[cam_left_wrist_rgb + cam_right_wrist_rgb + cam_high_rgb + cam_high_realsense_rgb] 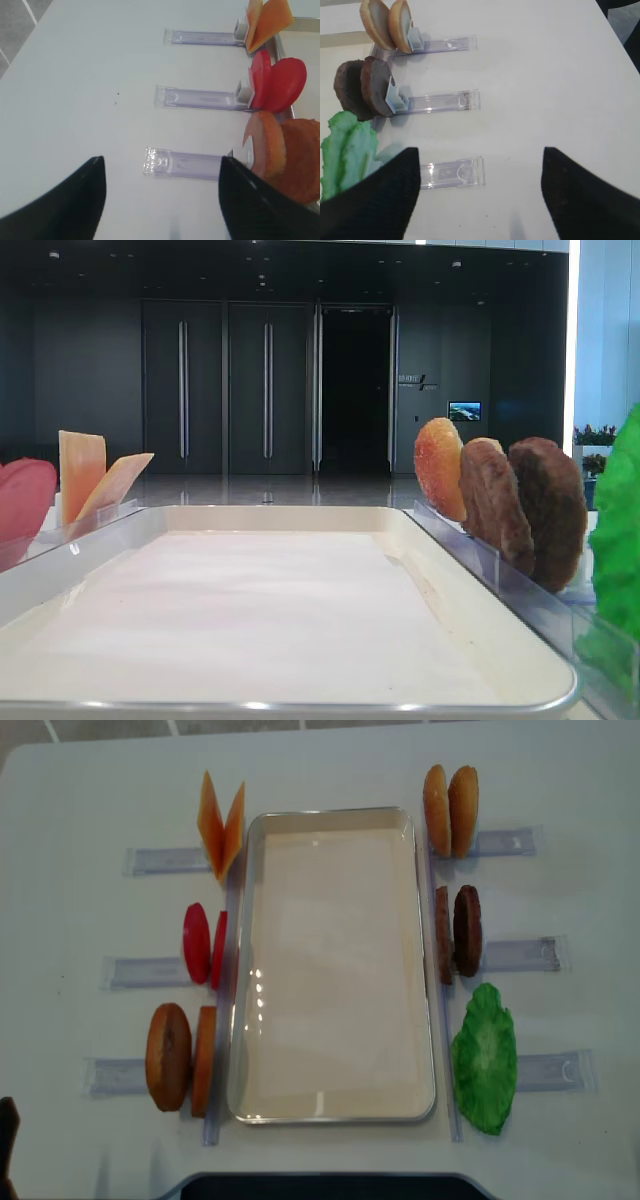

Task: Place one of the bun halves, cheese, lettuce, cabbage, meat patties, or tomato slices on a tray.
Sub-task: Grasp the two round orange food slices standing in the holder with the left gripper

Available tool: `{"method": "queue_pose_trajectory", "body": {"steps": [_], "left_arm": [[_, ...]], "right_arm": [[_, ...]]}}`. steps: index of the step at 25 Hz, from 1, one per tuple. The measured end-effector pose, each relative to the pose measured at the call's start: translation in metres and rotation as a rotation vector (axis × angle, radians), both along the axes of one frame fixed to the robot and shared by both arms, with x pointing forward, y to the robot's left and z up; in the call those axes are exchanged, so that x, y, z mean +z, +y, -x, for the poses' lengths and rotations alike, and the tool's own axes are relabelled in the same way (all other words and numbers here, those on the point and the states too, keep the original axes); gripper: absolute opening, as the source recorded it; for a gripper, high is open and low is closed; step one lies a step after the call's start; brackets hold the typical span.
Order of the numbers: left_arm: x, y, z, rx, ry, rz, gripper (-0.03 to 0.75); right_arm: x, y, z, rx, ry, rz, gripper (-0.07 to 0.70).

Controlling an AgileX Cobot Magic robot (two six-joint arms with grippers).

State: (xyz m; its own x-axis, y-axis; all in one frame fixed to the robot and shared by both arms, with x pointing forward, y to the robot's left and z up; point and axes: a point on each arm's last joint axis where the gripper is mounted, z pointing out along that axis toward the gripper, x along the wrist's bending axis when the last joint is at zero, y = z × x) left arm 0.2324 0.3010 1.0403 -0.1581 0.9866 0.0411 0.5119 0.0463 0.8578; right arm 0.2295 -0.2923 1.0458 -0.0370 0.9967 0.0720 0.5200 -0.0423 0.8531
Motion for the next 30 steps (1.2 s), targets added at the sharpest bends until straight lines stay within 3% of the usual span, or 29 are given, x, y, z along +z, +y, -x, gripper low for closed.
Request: {"method": "queue_pose_trajectory", "body": {"steps": [20, 30], "left_arm": [[0.001, 0.0, -0.001, 0.0, 0.014, 0.003, 0.535], [0.009, 0.003, -0.02, 0.022, 0.283, 0.089, 0.535]], "right_arm": [[0.0, 0.0, 0.0, 0.0, 0.0, 0.0, 0.514], [0.0, 0.0, 0.0, 0.0, 0.0, 0.0, 0.514]]}}
